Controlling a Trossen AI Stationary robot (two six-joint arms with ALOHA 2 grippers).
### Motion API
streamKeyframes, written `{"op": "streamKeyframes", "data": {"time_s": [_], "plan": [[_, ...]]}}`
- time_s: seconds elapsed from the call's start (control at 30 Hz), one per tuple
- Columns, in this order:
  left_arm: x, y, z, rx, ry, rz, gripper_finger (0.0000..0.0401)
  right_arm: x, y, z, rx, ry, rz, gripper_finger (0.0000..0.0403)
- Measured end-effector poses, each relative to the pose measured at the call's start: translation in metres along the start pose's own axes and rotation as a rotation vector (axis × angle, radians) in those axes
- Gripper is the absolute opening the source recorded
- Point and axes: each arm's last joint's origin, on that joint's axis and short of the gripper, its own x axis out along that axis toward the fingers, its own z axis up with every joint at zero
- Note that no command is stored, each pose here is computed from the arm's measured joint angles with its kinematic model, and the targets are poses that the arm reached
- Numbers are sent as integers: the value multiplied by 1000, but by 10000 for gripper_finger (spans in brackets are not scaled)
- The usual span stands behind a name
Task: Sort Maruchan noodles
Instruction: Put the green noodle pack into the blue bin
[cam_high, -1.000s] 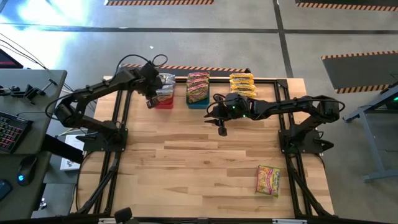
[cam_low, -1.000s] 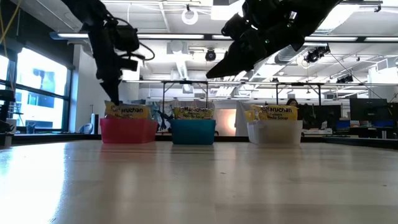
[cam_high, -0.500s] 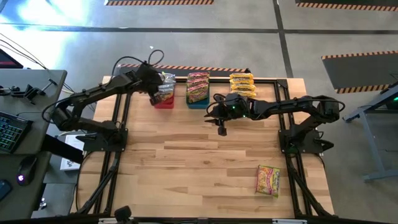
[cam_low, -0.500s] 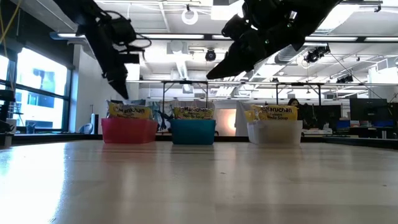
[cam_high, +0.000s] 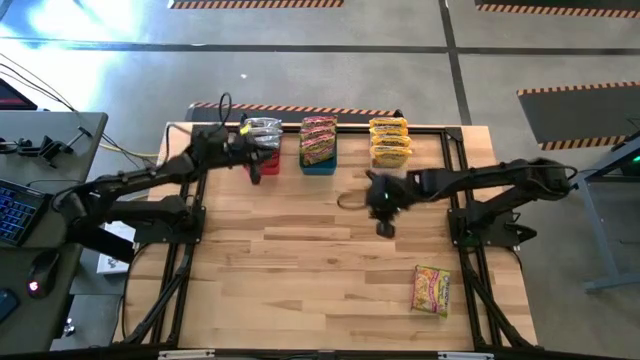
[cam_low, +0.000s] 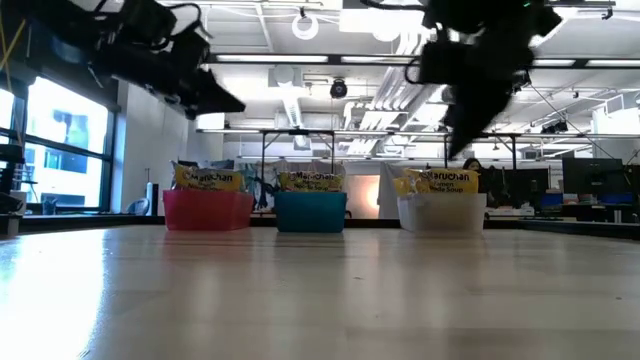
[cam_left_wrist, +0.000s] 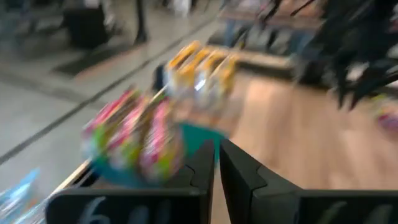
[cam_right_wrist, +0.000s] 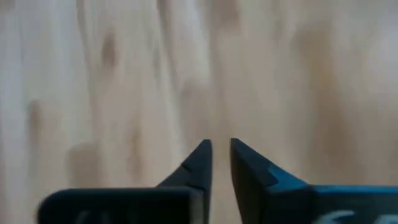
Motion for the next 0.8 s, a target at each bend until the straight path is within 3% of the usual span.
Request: {"op": "streamKeyframes", "data": {"time_s": [0.13,0.4,0.53,0.8], "plan": [[5,-19,-7,12,-134,-90,16,-3,29,-26,193,234,55,5],[17,-44,-11,40,-178,-213,16,-11,90,-62,506,559,188,1],[25,-51,-15,46,-171,-245,16,-14,110,-78,607,658,141,1],[42,-57,-28,45,-144,-260,16,-4,130,-97,649,728,13,0]]}}
